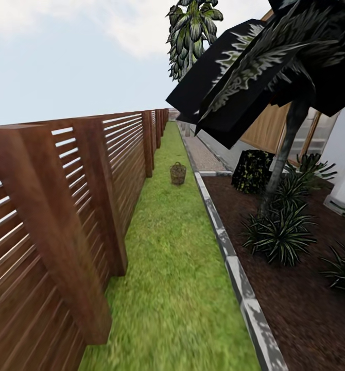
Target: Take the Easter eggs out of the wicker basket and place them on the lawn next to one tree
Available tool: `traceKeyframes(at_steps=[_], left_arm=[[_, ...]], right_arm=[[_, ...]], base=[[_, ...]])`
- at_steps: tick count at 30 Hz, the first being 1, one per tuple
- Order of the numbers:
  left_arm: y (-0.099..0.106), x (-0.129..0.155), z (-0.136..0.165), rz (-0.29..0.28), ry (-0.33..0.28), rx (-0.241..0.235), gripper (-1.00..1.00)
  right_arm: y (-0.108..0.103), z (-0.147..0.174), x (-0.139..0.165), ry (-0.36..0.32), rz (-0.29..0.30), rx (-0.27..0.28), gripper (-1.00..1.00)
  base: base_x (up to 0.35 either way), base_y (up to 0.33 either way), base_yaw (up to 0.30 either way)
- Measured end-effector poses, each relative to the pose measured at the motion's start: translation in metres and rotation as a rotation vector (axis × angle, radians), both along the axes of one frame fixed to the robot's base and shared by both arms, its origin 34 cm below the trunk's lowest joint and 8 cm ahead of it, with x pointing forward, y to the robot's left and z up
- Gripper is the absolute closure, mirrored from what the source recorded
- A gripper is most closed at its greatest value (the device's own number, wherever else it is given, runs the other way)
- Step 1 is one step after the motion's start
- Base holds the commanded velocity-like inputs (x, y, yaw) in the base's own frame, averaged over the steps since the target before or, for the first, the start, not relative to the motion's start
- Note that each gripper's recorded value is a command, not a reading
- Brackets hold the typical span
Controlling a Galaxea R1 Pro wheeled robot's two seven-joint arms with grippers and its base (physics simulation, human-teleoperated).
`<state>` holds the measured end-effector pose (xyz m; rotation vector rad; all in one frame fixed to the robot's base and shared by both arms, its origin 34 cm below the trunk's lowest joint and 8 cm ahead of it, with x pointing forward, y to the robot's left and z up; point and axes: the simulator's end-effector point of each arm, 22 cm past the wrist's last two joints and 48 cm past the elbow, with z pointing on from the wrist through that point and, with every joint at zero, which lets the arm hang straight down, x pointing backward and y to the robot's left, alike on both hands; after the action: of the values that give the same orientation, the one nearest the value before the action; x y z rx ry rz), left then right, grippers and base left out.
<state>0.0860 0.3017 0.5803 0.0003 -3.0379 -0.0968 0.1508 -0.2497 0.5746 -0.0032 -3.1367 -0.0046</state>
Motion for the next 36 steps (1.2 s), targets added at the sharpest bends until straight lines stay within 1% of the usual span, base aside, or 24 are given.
traceKeyframes(at_steps=[36], left_arm=[[0.0, 0.0, 0.0, 0.0, 0.0, 0.0, -1.0]], right_arm=[[-0.0012, 0.0, -0.0032, 0.007, -0.004, -0.002, -1.0]], base=[[0.323, 0.0, 0.0]])
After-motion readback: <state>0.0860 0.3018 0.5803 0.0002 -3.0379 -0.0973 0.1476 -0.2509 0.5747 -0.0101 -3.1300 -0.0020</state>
